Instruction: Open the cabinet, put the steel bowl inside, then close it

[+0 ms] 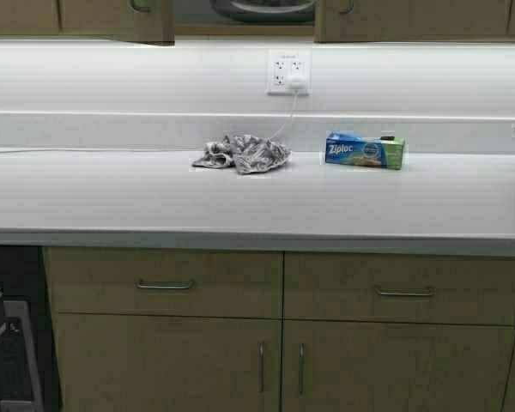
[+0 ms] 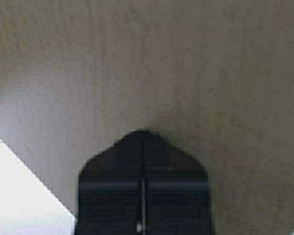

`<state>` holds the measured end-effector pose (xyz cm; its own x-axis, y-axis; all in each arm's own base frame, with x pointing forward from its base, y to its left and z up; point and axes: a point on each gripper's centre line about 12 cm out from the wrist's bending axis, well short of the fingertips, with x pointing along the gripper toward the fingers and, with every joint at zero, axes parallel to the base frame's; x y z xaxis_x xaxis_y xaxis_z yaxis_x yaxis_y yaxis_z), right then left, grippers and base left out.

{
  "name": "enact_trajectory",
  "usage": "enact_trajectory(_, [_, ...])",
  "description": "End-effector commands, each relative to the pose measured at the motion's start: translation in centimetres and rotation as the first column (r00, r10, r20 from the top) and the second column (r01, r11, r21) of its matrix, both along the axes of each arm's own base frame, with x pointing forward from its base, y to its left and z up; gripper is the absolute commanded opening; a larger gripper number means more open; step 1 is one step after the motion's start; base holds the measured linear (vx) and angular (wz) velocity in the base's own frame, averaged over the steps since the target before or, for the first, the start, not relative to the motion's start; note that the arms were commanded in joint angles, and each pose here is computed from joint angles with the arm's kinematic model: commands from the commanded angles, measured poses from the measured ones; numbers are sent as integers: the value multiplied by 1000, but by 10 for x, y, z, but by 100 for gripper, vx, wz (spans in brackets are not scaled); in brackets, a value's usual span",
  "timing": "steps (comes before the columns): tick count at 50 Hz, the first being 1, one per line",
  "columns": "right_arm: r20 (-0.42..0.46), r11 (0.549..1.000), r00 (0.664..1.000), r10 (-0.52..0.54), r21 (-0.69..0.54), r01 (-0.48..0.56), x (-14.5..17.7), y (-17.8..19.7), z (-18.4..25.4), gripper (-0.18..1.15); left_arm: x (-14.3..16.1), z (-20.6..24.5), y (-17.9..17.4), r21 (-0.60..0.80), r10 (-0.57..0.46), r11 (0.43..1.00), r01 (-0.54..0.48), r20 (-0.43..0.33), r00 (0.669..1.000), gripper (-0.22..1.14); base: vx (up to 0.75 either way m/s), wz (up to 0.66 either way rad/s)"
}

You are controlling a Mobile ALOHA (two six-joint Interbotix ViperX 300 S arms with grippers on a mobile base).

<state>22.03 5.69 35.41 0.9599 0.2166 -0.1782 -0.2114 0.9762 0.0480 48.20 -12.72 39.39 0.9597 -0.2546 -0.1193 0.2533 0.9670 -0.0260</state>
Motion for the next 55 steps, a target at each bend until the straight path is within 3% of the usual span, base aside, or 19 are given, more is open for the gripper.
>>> enact_trajectory(1, [6, 1000, 1000, 5, -1, -5, 6, 3, 6, 6, -15, 11, -7, 3, -22, 1000, 22, 12, 1000, 4, 1, 0])
enact_trajectory(20, [31, 1000, 999, 30, 6, -30, 53, 20, 22, 6, -131, -20, 27, 22, -22, 1000, 22, 1, 1000, 4, 2, -2])
enact_trajectory(29, [77, 999, 996, 43, 7, -43, 106, 37, 50, 6, -181, -36, 41, 6, -22, 1000, 22, 21, 1000, 4, 5, 1])
enact_trajectory(37, [57, 1000, 998, 30, 1, -30, 153, 49, 62, 6, -195, -25, 45, -9, -21, 1000, 22, 59, 998, 4, 7, 0])
enact_trajectory(46, [62, 999, 998, 22, -29, -20, 200, 61, 74, 6, -194, -22, 44, 0, -22, 1000, 22, 49, 999, 4, 10, -4])
enact_trajectory(49, [25, 999, 1000, 7, -43, -6, 200, 59, 72, 6, -193, -21, 44, -2, -22, 1000, 22, 50, 998, 4, 13, -4])
enact_trajectory(55, [-33, 998, 999, -1, -60, -1, 168, 51, 60, 6, -188, -15, 42, -8, -23, 1000, 23, 56, 998, 4, 16, -1])
